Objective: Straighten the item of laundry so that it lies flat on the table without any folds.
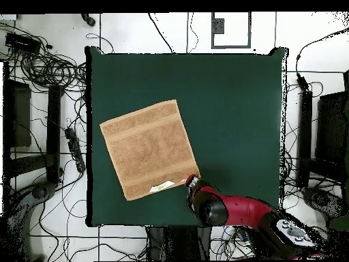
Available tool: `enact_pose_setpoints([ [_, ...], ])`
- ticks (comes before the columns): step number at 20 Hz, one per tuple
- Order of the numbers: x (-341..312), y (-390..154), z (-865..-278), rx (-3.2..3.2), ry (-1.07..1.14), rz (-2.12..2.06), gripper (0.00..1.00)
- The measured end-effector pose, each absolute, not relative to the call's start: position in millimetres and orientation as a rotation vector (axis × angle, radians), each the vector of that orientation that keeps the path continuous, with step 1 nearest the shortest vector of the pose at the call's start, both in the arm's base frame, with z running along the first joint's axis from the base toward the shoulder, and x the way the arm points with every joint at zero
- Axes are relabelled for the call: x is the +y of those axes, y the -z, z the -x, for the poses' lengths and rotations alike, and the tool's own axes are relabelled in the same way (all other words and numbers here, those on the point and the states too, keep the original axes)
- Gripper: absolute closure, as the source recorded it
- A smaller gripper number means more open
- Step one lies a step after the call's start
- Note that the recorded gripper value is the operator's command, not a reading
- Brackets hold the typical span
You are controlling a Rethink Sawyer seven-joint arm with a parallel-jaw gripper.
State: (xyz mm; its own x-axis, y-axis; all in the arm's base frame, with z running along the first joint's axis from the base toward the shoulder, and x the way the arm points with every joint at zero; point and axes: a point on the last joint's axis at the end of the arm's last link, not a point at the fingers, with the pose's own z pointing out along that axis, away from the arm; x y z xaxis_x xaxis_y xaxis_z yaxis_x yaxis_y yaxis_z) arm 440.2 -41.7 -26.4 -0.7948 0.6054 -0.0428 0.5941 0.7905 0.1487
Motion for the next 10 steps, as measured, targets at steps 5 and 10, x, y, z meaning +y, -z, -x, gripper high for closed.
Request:
enact_pose_setpoints([
  [5,-76,15,-445,2.826,-0.226,-1.007,1.0],
  [10,-110,5,-449,2.77,-0.212,-1.054,1.0],
])
